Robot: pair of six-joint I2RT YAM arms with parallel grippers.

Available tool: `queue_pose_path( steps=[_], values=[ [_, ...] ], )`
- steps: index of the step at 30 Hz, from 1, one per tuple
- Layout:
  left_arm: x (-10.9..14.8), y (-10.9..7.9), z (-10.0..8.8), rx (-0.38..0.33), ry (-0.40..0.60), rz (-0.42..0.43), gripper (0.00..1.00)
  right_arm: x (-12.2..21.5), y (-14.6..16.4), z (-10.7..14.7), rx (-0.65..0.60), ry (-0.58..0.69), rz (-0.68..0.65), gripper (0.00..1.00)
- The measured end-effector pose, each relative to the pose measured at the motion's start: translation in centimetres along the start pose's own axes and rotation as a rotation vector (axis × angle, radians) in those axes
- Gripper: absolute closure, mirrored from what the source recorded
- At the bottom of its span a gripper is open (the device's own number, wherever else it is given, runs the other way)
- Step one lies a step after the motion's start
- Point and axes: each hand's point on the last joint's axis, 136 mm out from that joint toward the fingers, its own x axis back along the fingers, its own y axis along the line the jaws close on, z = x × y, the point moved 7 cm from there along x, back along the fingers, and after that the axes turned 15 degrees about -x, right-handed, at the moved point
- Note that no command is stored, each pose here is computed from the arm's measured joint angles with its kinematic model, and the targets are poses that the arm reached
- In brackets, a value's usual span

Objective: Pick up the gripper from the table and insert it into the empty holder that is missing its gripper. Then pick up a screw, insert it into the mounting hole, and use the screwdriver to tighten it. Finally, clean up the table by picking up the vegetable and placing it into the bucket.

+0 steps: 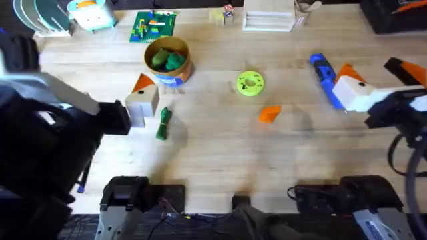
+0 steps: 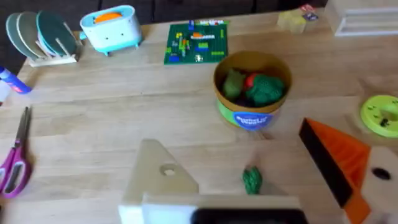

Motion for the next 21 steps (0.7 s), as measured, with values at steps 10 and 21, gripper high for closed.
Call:
queue_pose_path(
  steps=[10,21],
  values=[
    [-0.2,-1.4,-1.3,-0.027,0.334,0.305,0.007,0.4,1.1,-2.9,-0.013,0.192,0.022,0.121],
    [-2.3,-2.0,-1.1,-0.015,0.398,0.383,0.785,0.3,1.0,-2.8,-0.014,0.202,0.024,0.121]
  ],
)
